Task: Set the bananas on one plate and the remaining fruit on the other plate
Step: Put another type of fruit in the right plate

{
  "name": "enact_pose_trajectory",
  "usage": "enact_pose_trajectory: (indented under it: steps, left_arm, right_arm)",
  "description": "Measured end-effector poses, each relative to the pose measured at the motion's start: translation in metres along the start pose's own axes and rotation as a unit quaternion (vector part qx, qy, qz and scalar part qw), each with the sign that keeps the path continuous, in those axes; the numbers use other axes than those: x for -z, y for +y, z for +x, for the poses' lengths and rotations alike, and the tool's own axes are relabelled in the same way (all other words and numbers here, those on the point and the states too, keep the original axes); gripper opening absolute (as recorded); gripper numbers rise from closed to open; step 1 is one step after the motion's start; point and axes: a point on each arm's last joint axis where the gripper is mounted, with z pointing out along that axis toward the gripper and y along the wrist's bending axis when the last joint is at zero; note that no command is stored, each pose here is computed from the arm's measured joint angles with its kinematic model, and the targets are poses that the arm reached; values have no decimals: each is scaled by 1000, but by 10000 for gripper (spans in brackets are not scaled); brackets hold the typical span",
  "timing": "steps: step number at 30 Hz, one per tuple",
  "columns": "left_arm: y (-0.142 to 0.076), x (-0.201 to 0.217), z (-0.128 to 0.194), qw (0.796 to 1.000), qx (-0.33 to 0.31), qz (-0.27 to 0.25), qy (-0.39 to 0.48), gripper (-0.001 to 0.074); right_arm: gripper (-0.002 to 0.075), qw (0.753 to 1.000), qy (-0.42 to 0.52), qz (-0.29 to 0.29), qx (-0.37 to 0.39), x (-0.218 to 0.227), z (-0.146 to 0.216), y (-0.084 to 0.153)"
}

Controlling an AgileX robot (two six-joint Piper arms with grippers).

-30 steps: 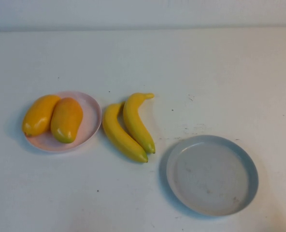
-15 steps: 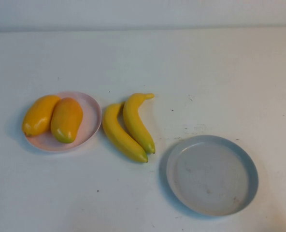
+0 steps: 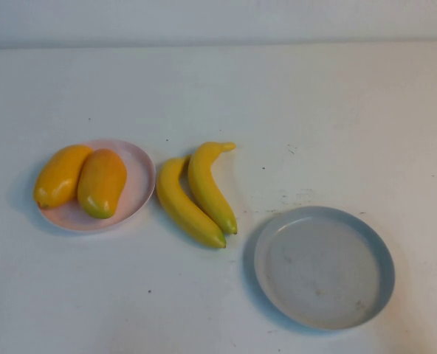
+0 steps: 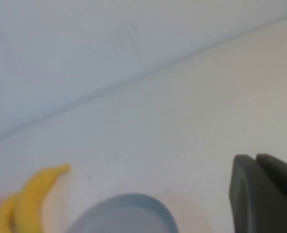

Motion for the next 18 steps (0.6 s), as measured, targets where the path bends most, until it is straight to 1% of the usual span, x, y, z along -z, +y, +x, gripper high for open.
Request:
enact_pose_trajectory:
  steps: [3, 4, 8, 11, 13, 15, 18]
  left_arm:
    - [0, 0, 0, 1000, 0, 0, 0, -3]
    - [0, 0, 0, 1000, 0, 0, 0, -3]
    - [0, 0, 0, 1000, 0, 0, 0, -3]
    - [0, 0, 0, 1000, 0, 0, 0, -3]
    - [0, 0, 0, 1000, 0, 0, 0, -3]
    - [0, 0, 0, 1000, 0, 0, 0, -3]
    - [0, 0, 0, 1000, 0, 0, 0, -3]
  right_arm:
    - [-17, 995, -24, -14, -94, 0, -5, 2]
    - [-17, 993, -30, -16, -115, 0, -6, 2]
    - [-17, 987, -35, -22, -156, 0, -7, 3]
    - [-17, 986, -2, -44, -162, 2, -7, 10]
    - [-17, 984, 35, -72, -157, 5, -15, 23]
    - [-17, 981, 87, -90, -145, 7, -25, 35]
    - [-17, 974, 181, -89, -108, 1, -36, 47]
